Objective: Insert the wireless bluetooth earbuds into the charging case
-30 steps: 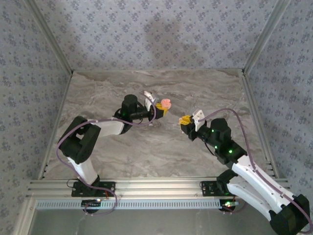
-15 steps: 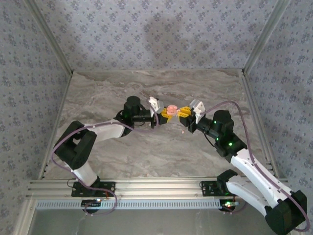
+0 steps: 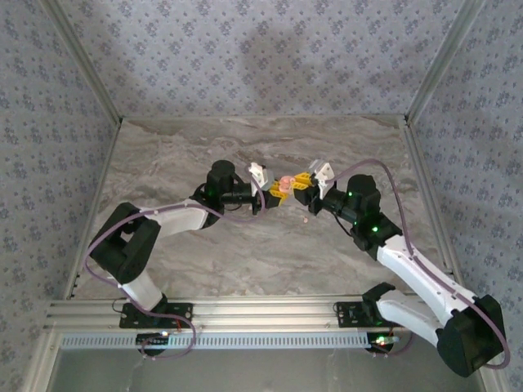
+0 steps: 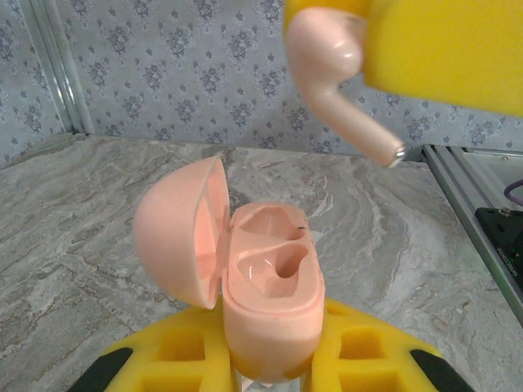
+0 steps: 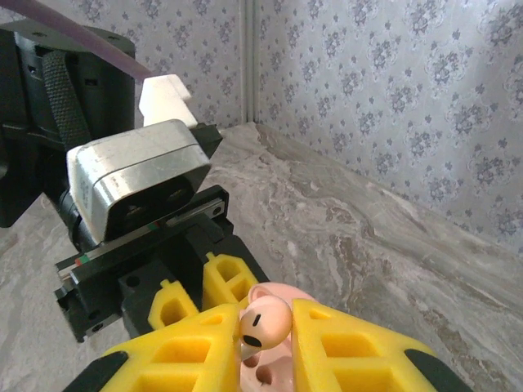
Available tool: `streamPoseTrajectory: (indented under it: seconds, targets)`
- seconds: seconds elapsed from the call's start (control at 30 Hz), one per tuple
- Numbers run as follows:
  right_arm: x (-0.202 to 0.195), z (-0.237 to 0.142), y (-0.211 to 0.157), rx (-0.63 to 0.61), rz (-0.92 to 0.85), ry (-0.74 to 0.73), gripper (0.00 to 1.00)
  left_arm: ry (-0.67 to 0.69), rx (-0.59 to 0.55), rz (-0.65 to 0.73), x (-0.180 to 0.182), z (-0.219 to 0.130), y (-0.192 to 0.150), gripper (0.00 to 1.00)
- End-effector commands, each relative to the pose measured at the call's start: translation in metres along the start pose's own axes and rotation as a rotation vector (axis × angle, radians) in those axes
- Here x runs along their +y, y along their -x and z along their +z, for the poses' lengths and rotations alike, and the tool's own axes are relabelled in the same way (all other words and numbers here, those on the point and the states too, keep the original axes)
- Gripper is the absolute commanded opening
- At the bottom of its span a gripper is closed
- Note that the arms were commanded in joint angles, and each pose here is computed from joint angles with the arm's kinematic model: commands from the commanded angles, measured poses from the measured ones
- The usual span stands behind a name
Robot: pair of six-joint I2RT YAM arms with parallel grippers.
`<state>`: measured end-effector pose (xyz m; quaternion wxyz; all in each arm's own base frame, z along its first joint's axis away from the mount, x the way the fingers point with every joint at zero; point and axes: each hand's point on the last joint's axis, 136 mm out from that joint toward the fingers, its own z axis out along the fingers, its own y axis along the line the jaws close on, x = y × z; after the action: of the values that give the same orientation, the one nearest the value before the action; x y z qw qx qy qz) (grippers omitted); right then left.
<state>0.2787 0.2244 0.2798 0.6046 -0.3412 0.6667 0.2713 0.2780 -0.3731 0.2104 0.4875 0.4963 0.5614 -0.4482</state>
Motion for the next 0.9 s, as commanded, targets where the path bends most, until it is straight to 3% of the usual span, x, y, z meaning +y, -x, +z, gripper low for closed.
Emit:
streamPoseTrajectory:
  seconds: [0.0,0.87]
  targets:
    - [-0.009,0.000,0.025,-0.084,-0.023,-0.032,0.22,0.004,-0.048,0.042,-0.003,-0.005,0.023,0.07]
    - [-0.020,0.014,0.005,-0.049,0.024,-0.063,0.22,0.039,-0.112,0.015,0.002,-0.008,0.039,0.07]
